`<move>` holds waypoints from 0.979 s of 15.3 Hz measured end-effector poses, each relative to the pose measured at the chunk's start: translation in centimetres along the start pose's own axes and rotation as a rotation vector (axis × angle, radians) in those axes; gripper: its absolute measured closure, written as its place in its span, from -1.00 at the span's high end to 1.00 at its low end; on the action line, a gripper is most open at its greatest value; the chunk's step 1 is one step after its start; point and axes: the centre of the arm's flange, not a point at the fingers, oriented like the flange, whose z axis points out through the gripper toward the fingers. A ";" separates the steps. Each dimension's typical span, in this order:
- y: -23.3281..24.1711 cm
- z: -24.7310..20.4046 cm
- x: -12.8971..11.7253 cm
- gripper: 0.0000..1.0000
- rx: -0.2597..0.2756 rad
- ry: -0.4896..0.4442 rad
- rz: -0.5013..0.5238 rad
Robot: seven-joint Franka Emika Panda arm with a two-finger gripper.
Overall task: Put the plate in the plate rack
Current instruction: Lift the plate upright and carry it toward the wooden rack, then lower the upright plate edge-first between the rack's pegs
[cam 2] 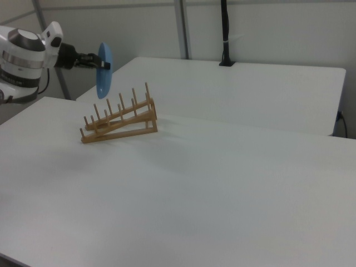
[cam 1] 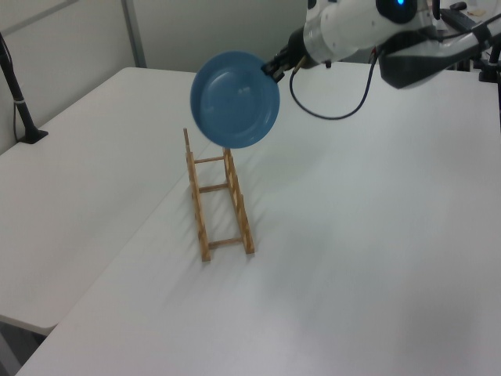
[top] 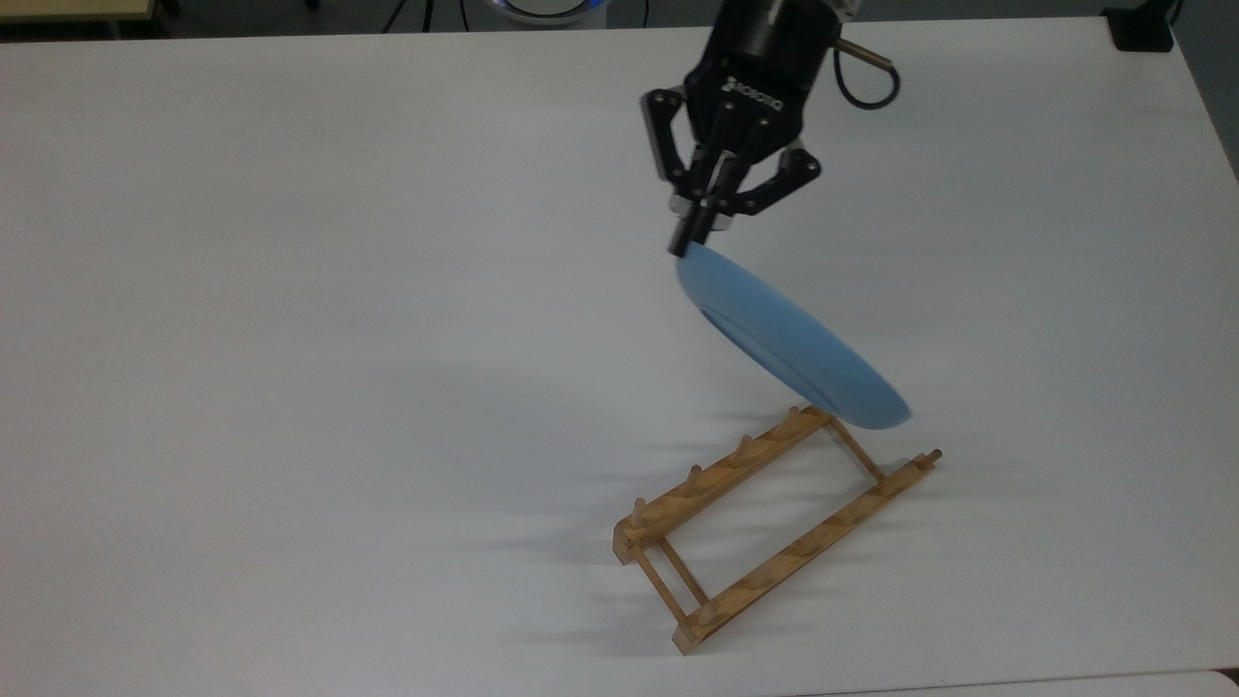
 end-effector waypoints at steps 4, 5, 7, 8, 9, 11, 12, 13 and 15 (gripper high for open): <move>-4.4 -0.2 -1.2 -0.89 -0.048 0.061 0.036; -5.8 -0.1 -1.8 -0.89 -0.061 0.080 0.051; -8.3 0.6 -3.2 -0.89 -0.083 0.115 0.076; -9.4 1.0 -4.0 -0.89 -0.094 0.129 0.089; -10.3 1.2 -4.7 -0.89 -0.099 0.138 0.101; -11.8 1.6 -5.9 -0.89 -0.103 0.137 0.109; -12.3 1.7 -6.4 -0.89 -0.102 0.134 0.109; -12.7 1.8 -6.7 -0.89 -0.101 0.130 0.107; -13.4 1.8 -7.3 -0.89 -0.099 0.124 0.102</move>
